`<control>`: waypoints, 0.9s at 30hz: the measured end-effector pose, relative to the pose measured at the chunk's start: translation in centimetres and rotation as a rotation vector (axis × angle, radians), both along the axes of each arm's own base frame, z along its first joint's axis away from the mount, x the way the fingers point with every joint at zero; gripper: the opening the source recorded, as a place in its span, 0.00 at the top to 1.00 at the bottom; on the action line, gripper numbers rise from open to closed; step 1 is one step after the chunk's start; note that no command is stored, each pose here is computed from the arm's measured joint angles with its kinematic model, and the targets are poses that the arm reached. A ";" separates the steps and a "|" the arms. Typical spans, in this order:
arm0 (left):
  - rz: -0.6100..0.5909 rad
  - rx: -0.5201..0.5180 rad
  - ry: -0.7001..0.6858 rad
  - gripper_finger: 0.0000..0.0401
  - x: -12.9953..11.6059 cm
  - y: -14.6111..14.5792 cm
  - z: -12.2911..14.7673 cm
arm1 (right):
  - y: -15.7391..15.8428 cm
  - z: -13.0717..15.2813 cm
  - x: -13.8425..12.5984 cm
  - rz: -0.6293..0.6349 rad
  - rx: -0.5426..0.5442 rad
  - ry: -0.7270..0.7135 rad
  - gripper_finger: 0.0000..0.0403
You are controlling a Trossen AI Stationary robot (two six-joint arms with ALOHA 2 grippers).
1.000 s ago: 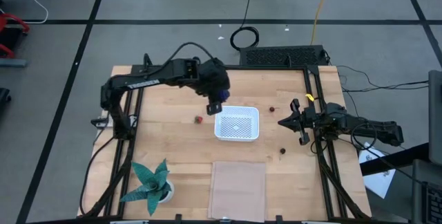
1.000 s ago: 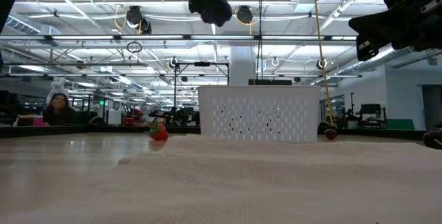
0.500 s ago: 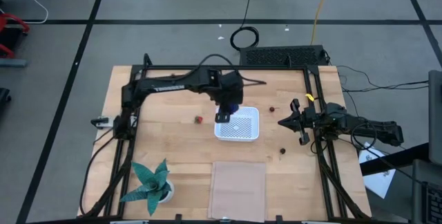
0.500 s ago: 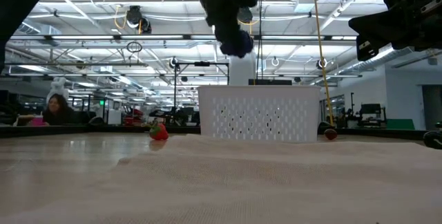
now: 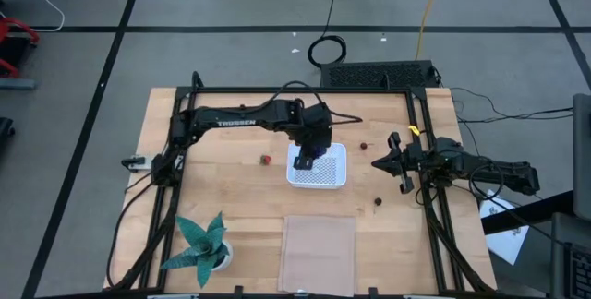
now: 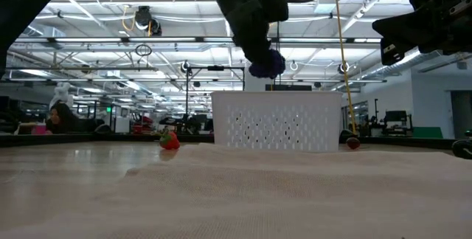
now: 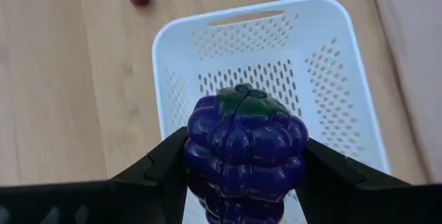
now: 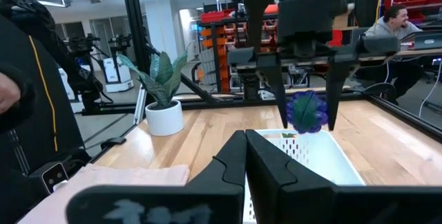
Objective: Pick and placing Produce into tupperware
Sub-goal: Put the grapes into the white bin
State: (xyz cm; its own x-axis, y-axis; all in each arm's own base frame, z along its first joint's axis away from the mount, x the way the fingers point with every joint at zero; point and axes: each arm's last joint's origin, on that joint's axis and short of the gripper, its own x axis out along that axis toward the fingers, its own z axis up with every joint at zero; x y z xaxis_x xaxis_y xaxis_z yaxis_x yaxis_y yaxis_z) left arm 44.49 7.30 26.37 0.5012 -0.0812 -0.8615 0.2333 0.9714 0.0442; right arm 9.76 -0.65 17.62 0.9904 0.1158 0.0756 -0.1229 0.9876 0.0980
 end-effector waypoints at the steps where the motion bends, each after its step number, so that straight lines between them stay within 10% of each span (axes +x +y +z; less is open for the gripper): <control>1: -0.024 0.014 -0.004 0.50 0.0 0.0 -0.3 | 0.0 0.0 0.0 0.000 0.000 0.000 1.00; 15: -0.403 0.033 0.002 0.50 -0.5 -1.3 -2.7 | 0.0 0.0 0.0 0.000 -0.006 -0.001 1.00; 27: -0.465 0.083 -0.079 0.50 0.1 -2.0 -4.2 | 0.0 0.0 0.0 -0.001 -0.007 -0.001 1.00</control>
State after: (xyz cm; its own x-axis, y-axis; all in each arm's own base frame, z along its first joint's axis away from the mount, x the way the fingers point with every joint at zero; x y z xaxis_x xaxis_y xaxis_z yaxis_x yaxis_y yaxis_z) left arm 44.54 5.32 22.19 0.4924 -0.2452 -0.8351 0.6355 0.7569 0.1525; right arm 9.76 -0.65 17.62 0.9904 0.1158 0.0760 -0.1225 0.9883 0.0911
